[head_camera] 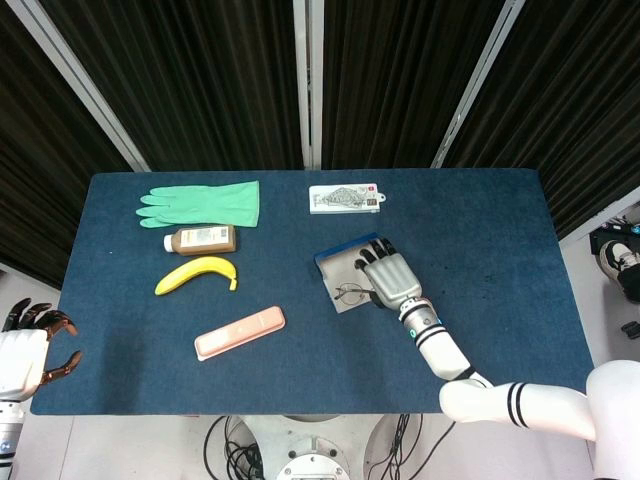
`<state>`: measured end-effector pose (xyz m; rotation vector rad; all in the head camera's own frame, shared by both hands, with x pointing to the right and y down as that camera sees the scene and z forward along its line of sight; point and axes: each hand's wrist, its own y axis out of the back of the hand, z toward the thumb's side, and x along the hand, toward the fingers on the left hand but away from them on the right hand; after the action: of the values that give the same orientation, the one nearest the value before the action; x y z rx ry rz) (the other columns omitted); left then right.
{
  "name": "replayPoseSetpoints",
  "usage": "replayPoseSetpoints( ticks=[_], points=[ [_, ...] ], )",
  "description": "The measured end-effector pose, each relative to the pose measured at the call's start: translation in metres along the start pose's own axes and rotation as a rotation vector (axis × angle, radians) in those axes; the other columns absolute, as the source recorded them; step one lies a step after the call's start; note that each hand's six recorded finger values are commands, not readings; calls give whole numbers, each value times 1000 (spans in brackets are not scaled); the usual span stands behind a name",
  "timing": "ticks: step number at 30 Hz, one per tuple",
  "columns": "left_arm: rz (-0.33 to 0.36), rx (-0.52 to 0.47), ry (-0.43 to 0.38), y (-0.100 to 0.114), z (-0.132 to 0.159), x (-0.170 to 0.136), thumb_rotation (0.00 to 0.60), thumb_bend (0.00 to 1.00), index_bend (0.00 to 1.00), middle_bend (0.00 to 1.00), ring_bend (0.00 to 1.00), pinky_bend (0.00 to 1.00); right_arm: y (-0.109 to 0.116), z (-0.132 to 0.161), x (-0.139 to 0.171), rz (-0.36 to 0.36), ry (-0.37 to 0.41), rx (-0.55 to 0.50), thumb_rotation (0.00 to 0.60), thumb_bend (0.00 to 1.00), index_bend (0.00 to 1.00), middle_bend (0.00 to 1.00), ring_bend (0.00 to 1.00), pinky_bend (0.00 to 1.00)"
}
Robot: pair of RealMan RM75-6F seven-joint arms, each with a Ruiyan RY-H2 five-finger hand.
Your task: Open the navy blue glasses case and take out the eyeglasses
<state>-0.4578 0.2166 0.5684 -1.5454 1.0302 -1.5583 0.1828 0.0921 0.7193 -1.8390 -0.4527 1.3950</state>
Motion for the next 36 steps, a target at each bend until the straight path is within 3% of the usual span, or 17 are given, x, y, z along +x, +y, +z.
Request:
replayPoseSetpoints(
  ticks=[10,23,30,36],
  points=[
    [0,-6,-1,0,0,0,600,253,475,352,174,99,-22,-5,-8,33,-28,-37,600,341,385,180,0,0],
    [0,-8,-1,0,0,0,600,254,476,352,174,99,-29,-1,-18,28,-12,-75,600,411,487,220,0,0],
    [0,-11,-2,0,0,0,600,254,475,352,174,100,-30,-2,-19,19,-12,-65,600,449,614,270,0,0],
    [0,-10,0,0,0,0,600,253,475,352,174,99,-25,5,-14,-17,35,-40,600,477,706,321,0,0]
  ],
)
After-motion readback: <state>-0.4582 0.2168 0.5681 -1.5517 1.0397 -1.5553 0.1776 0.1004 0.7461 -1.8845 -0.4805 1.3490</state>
